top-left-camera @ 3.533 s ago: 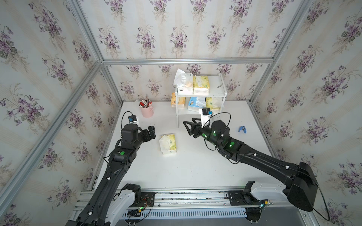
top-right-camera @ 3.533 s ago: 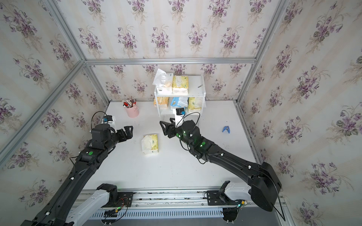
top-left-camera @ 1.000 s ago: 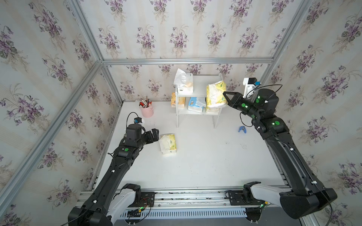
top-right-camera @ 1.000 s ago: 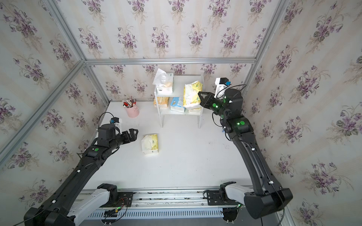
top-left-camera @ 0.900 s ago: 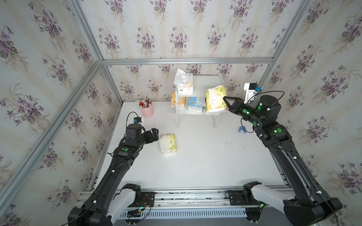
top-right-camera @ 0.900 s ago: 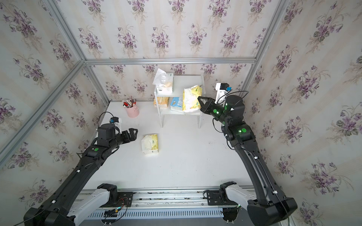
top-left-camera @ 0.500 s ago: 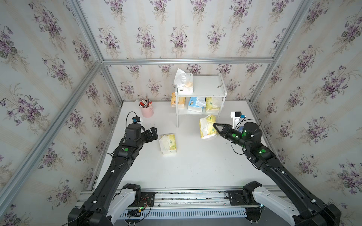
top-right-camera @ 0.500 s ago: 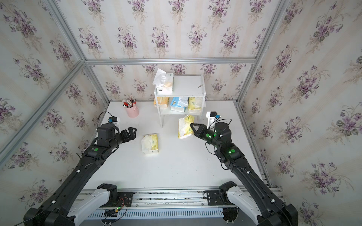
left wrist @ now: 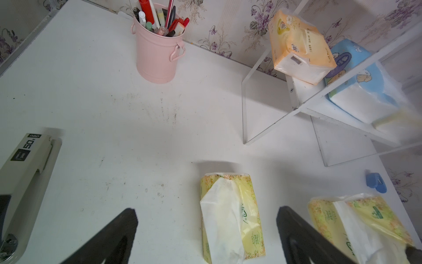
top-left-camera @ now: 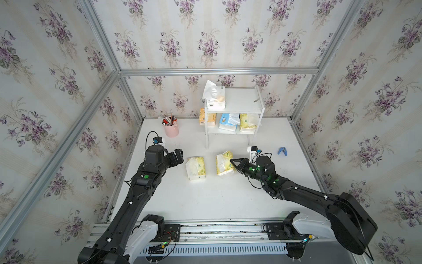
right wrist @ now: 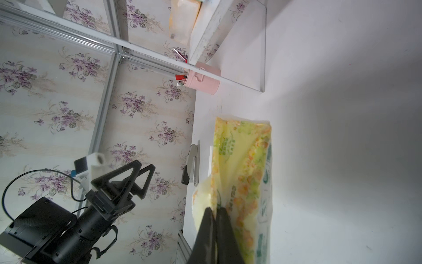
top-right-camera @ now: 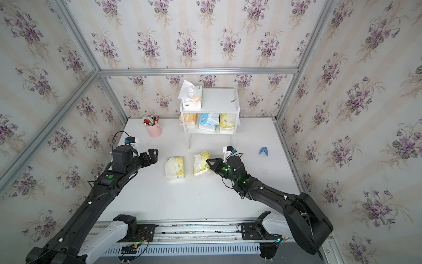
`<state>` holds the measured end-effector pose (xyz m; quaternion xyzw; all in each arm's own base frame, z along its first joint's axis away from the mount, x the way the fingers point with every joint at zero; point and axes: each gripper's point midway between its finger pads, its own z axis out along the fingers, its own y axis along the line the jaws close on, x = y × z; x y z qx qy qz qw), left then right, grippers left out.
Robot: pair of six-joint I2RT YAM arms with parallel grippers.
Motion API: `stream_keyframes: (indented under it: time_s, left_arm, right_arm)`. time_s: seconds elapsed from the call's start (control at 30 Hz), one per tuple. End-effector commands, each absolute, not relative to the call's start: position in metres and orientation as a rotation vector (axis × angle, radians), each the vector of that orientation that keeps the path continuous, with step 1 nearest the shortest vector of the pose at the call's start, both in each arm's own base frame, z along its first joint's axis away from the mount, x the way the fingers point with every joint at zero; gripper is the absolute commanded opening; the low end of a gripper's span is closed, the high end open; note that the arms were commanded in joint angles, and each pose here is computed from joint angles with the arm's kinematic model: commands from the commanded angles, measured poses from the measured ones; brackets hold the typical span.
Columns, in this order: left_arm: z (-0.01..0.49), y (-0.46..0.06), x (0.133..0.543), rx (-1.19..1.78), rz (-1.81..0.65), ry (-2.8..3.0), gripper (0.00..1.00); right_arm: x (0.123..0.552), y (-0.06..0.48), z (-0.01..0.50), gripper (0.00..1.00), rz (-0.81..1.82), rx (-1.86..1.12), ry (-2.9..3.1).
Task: Remove the tissue boxes from the shelf
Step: Place the box of tissues at the center of the board.
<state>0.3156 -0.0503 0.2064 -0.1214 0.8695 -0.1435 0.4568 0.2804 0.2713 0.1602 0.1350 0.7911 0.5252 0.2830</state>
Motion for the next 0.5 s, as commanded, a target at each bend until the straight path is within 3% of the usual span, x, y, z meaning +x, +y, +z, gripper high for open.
stream_keyframes:
  time_s: [0.0, 0.47]
  left_arm:
    - [0.205, -0.05, 0.315, -0.311, -0.357, 2.148, 0.99]
    - [0.197, -0.052, 0.316, -0.323, -0.368, 2.169, 0.99]
  right_arm:
    - [0.292, 0.284, 0.175, 0.0, 1.508, 0.372, 2.007]
    - [0.307, 0.308, 0.099, 0.0, 1.515, 0.486, 2.098]
